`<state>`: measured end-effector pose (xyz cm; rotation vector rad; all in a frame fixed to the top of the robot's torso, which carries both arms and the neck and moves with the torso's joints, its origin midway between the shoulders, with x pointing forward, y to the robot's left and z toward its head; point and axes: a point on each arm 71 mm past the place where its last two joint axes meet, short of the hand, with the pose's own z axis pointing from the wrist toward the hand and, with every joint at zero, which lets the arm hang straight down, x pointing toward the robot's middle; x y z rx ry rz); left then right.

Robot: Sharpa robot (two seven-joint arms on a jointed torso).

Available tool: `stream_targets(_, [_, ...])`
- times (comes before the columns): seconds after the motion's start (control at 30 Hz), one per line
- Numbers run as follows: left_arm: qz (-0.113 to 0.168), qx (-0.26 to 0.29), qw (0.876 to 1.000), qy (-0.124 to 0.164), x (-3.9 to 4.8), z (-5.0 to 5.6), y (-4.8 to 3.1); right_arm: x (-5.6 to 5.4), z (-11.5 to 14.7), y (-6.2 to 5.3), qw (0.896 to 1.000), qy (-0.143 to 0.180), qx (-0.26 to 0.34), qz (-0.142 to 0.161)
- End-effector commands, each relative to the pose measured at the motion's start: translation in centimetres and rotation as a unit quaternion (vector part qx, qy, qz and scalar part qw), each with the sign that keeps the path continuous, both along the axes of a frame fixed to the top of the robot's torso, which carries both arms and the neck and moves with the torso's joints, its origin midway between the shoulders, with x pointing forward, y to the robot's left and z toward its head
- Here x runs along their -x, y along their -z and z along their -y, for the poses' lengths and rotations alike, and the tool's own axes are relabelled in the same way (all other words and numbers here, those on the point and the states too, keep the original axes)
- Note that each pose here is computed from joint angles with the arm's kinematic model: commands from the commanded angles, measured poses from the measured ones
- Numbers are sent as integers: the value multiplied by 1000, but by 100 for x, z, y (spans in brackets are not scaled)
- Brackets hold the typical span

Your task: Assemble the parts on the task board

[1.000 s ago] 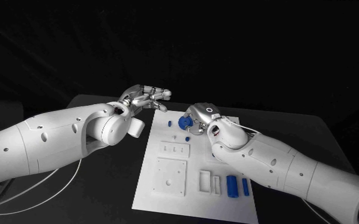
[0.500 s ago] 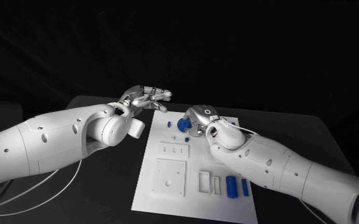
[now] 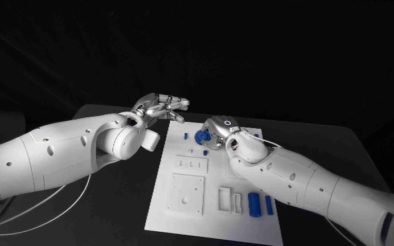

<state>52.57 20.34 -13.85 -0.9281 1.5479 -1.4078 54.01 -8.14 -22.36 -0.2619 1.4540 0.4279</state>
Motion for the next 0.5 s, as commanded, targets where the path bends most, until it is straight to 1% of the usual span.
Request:
stream_targets(0.03, [0,2,1000,7,2,29,-8,-4,6,68,1000,-2,9,-27])
stream_targets(0.1, [-5,6,1000,6,-1,28,-4,-5,2,85,999,-2,14,-38])
stream_targets(0.23, [-8,8,1000,5,-3,24,-2,-6,2,102,999,-2,20,-49])
stream_targets(0.5, [-9,10,1000,5,-3,22,-1,6,62,90,999,1,18,-51])
